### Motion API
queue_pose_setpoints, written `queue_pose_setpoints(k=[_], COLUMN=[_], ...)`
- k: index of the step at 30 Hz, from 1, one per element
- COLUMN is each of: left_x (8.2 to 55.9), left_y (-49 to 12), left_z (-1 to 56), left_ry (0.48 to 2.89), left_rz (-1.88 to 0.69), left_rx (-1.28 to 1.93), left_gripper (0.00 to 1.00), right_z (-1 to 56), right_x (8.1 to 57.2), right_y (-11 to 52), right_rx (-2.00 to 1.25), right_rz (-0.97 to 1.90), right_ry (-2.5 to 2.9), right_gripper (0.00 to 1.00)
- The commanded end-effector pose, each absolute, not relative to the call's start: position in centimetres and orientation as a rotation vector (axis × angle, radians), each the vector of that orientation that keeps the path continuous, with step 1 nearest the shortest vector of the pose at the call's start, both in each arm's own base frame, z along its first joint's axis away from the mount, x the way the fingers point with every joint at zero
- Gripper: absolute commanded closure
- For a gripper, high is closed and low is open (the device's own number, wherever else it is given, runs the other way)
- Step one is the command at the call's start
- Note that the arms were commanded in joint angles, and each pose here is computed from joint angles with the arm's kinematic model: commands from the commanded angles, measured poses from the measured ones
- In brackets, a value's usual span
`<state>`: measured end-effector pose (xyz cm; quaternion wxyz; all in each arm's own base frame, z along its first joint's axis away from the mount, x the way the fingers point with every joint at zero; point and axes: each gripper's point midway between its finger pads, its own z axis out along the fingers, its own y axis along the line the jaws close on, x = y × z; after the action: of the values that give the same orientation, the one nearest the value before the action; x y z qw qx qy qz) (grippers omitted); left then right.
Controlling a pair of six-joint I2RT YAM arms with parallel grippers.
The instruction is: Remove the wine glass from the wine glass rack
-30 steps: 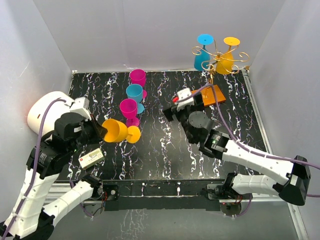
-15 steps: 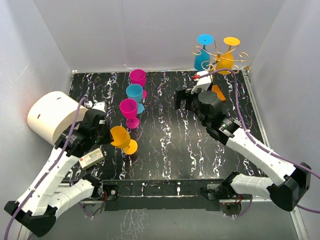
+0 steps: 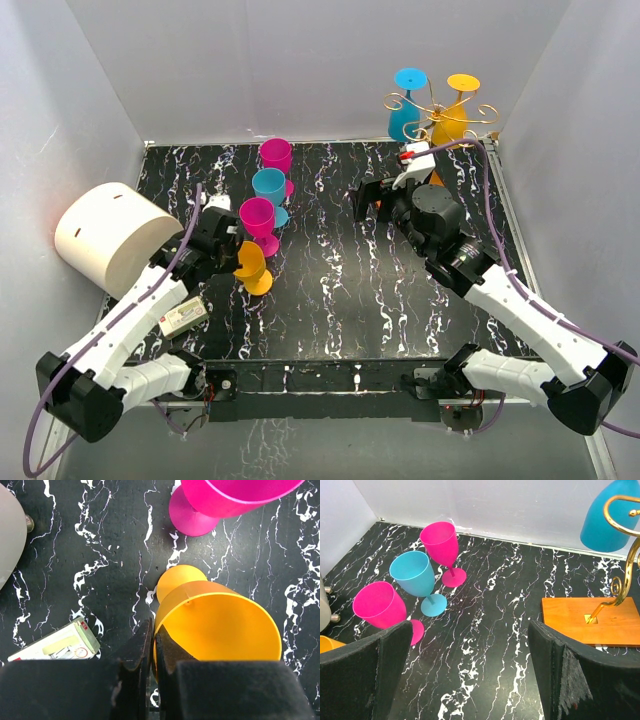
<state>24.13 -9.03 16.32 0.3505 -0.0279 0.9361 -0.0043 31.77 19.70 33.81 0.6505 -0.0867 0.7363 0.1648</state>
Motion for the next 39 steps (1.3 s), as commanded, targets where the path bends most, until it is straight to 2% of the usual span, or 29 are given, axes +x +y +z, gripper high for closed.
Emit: queue_pose_setpoints(k=[1,7,11,21,27,33,39], left_x=[25.4,25.4,25.2,24.8,23.9,22.4,21.3], left_y=[-9.1,-9.1,-9.1,-8.5,-8.2,-8.9,-8.9], left_z=[16.1,15.2,15.2,19.2,22.9,25.8,27.9], left_ry=[2.399,2.427,2.431,2.347,2.28,2.193,2.147], left_rz=[0.026,0.045,0.034,0.003,-0.064,-0.237,-0.305], left_rx=[-0.088,-0.089,-0.094,-0.092,-0.144,-0.17,-0.169], left_gripper=[1.0,0.94,0.84,0.46,0.25,0.17,0.14], right_z=[36.9,37.9,39.3,44.1,46.0,46.9,48.0], right_x=[31.6,31.4,31.1,29.9,29.9,31.0,33.3], right_y=[19.6,19.6,19.5,18.2,14.6,11.8,10.3], right_rx=[-0.166,-0.167,-0.16,-0.142,-0.058,0.035,0.121], right_rz=[0.417,0.432,0.444,0.45,0.288,0.104,-0.058], right_ry=[1.596,1.582,1.557,1.467,1.444,1.46,1.474], right_gripper=[0.02,0.02,0.02,0.01,0.02,0.02,0.02])
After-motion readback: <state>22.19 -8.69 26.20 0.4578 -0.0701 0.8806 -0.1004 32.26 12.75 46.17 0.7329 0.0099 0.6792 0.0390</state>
